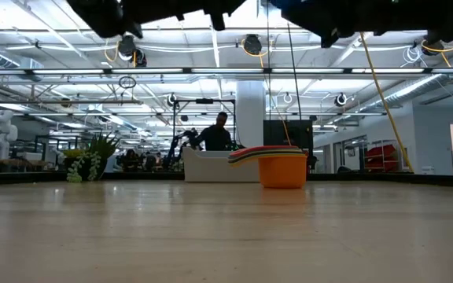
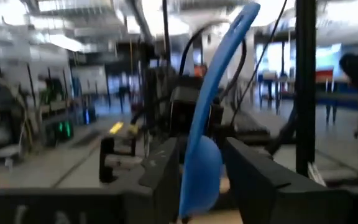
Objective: Nest measuring cups in basket
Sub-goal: Stack the blue measuring cup into the red measuring cup
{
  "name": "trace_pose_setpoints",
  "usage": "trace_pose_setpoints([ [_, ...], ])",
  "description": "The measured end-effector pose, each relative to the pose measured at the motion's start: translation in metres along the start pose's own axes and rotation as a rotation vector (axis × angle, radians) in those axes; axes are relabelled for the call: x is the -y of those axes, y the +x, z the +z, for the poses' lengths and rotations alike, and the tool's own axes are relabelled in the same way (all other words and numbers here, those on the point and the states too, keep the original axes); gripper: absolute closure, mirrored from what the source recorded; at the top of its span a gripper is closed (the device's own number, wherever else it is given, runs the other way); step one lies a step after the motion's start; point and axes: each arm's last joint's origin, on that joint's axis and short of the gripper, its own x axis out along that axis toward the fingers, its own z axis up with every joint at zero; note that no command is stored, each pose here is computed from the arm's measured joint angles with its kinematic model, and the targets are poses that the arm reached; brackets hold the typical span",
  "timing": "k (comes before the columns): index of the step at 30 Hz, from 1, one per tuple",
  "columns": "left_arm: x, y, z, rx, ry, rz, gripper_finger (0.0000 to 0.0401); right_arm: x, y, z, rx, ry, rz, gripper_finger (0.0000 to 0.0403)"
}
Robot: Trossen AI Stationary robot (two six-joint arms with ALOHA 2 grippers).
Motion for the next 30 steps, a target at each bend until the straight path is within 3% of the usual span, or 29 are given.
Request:
trace_pose_setpoints([
  [5, 0.0, -0.012, 0.021, -0.104, 0.017, 0.051, 0.0224, 0.002, -0.003, -0.005, -0.089, -0.04, -0.047, 0.0402],
  [11, -0.001, -0.027, 0.035, -0.226, 0.057, 0.161, 0.0209, 0.004, -0.004, -0.013, -0.165, -0.07, -0.071, 0.0402],
  [16, -0.001, -0.031, 0.031, -0.307, 0.064, 0.192, 0.0213, 0.008, -0.004, -0.021, -0.246, -0.093, -0.097, 0.0402],
  [30, 0.004, -0.03, 0.025, -0.364, 0.196, 0.177, 0.0226, 0.013, -0.011, -0.037, -0.442, -0.218, -0.29, 0.0403],
])
